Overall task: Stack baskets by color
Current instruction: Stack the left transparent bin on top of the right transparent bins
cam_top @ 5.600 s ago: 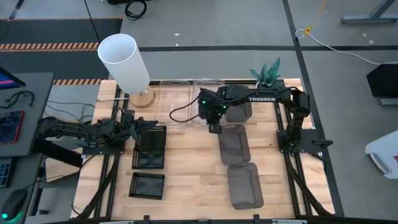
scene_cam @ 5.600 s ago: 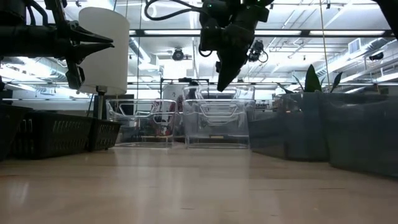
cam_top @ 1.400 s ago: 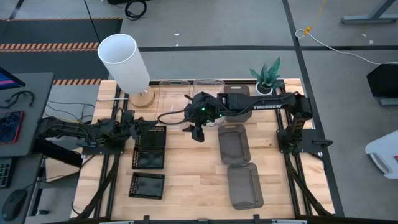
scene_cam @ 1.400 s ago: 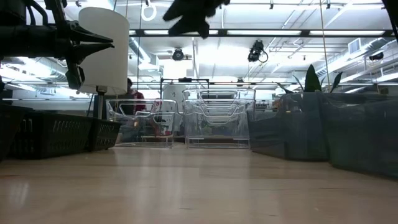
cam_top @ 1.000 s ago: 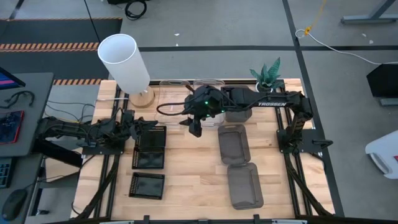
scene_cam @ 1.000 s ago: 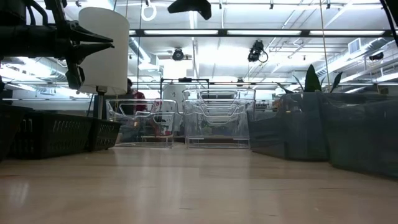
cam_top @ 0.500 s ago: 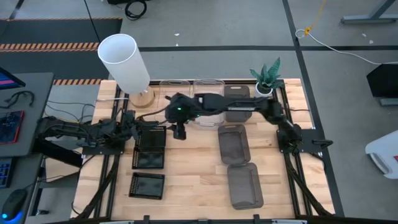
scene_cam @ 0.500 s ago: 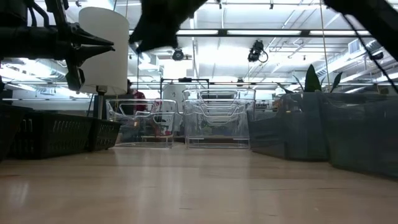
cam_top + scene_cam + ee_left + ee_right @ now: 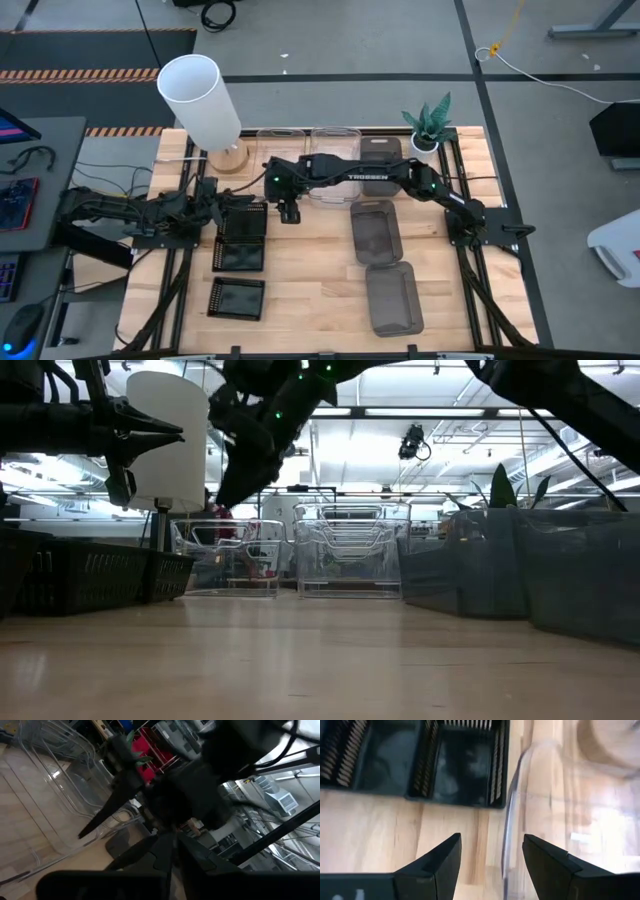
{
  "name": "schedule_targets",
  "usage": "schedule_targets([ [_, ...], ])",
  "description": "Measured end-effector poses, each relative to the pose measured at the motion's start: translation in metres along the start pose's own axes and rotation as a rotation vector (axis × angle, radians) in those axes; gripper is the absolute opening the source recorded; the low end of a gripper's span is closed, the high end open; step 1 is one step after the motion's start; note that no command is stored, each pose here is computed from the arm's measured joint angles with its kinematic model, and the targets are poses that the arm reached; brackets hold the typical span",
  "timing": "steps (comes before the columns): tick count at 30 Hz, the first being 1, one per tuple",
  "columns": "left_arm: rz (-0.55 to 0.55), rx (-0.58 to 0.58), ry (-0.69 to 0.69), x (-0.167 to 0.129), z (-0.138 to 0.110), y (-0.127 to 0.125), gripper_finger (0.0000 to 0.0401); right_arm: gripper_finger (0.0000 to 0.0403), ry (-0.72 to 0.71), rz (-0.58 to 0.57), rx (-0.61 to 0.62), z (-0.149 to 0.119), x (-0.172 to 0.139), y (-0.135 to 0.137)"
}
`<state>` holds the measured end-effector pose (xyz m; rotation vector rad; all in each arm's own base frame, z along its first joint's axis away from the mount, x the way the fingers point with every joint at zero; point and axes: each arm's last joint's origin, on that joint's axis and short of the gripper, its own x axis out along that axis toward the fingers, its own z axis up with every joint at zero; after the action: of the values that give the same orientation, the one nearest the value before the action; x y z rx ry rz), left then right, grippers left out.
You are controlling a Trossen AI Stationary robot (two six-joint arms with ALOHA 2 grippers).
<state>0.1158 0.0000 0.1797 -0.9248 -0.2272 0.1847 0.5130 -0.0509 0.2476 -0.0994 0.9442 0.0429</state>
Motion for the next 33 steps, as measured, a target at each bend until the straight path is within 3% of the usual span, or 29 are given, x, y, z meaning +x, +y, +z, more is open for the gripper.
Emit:
schedule_targets([
  [5, 0.0, 0.0, 0.0, 0.0, 0.0, 0.0, 0.0029, 0.0214, -0.031, 0.003, 0.019, -0.002, 0.004, -0.008],
  [15, -0.001, 0.0, 0.0, 0.0, 0.0, 0.0, 0.0032, 0.0204, 0.0, 0.049, 0.194, -0.022, 0.026, -0.022],
  [23, -0.001, 0.0, 0.0, 0.0, 0.0, 0.0, 0.0032, 0.0196, 0.004, -0.018, 0.19, -0.023, 0.025, -0.026],
  [33, -0.001, 0.0, 0.0, 0.0, 0.0, 0.0, 0.0029, 0.0092, 0.041, -0.014, 0.106, -0.027, 0.026, -0.026],
])
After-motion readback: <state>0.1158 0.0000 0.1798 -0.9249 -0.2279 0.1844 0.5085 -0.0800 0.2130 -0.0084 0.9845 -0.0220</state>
